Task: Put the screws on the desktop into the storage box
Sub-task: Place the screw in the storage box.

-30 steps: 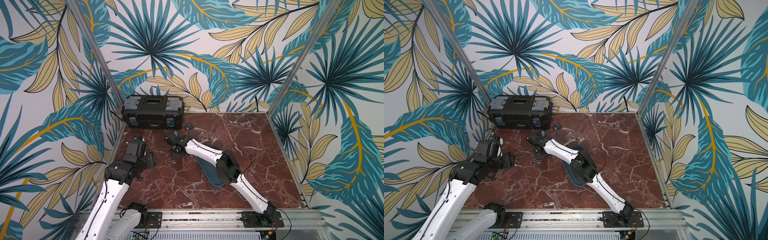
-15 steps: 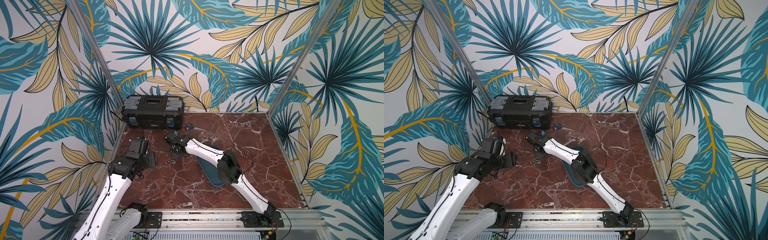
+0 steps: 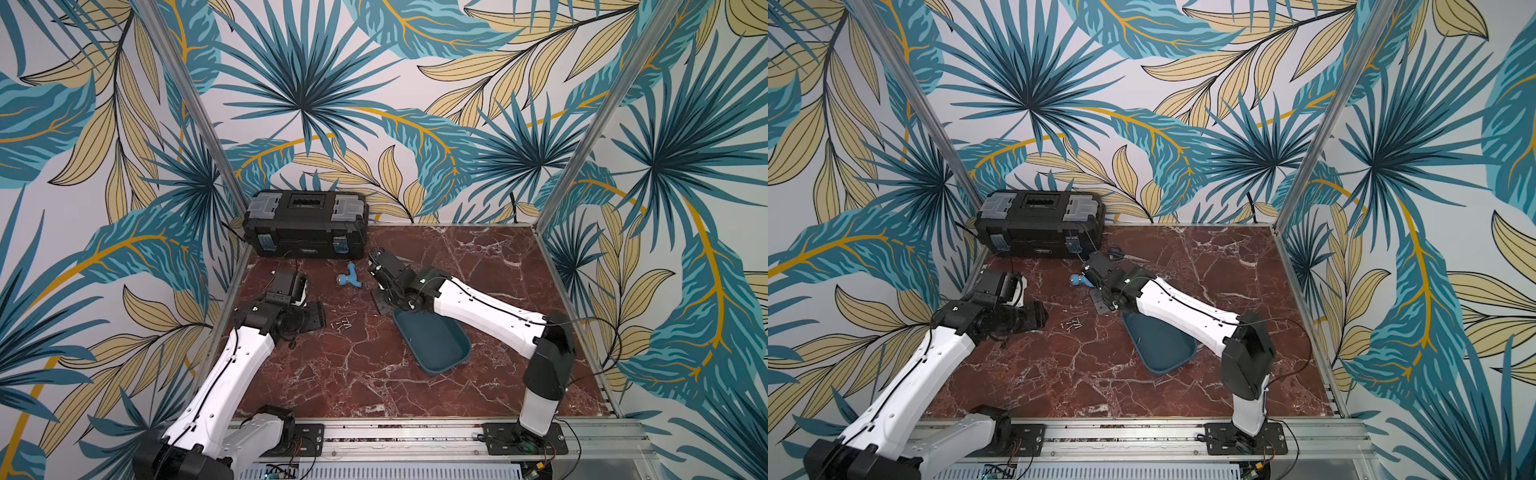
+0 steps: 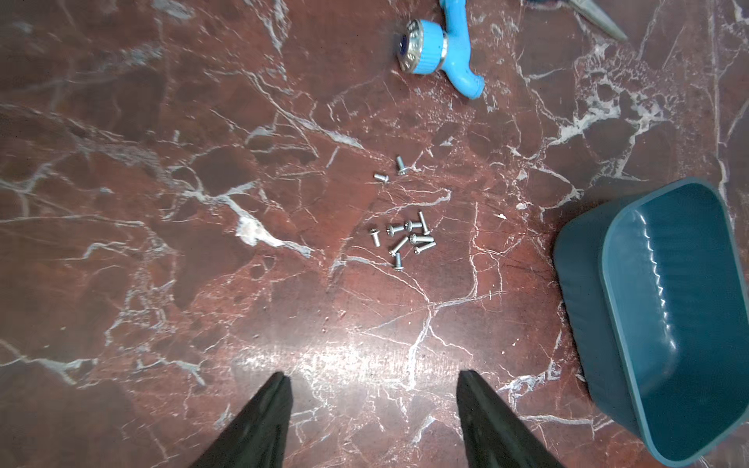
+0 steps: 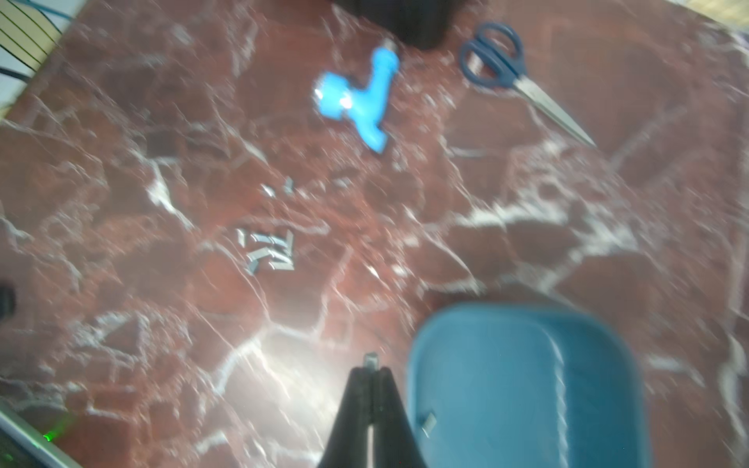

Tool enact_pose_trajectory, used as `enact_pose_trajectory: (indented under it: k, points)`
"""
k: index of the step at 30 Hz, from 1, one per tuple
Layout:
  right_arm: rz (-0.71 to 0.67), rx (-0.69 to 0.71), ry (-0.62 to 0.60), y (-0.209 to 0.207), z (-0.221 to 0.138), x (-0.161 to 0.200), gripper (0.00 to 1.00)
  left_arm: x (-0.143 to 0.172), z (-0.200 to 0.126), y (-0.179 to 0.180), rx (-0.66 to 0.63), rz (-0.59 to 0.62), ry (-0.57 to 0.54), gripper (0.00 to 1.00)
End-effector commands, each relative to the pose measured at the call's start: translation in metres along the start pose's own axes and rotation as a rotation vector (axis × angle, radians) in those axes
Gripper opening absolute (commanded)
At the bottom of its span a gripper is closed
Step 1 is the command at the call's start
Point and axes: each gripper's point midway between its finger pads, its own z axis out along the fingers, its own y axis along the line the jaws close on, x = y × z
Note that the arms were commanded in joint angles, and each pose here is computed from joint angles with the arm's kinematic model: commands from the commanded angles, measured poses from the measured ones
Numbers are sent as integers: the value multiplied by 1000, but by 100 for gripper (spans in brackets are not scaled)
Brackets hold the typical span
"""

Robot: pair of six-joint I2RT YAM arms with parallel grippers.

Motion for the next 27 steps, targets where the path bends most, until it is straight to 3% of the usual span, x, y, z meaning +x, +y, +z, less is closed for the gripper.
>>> enact_pose_trajectory:
  k: [1,9,14,15,17,19,21,27]
  points:
    - [1,102,32,-33,2,38,0,7,28,-12,42,-26,53,67]
    - [86,176,112,-72,6,111,0,15,80,-13,-48,9,148,65]
    - [129,152,110,-72,3,114,0,15,93,-5,-105,13,162,62]
    - [129,147,98,-71,1,111,5,13,93,-4,-114,14,156,62]
    - [131,133,83,-69,-1,105,26,12,95,-1,-130,14,150,62]
    - [133,113,74,-66,-3,100,37,12,100,2,-147,15,162,62]
    - [138,94,71,-61,-4,96,41,12,106,4,-167,13,179,60]
    - [167,46,69,-52,-4,91,42,7,120,10,-200,-5,196,55]
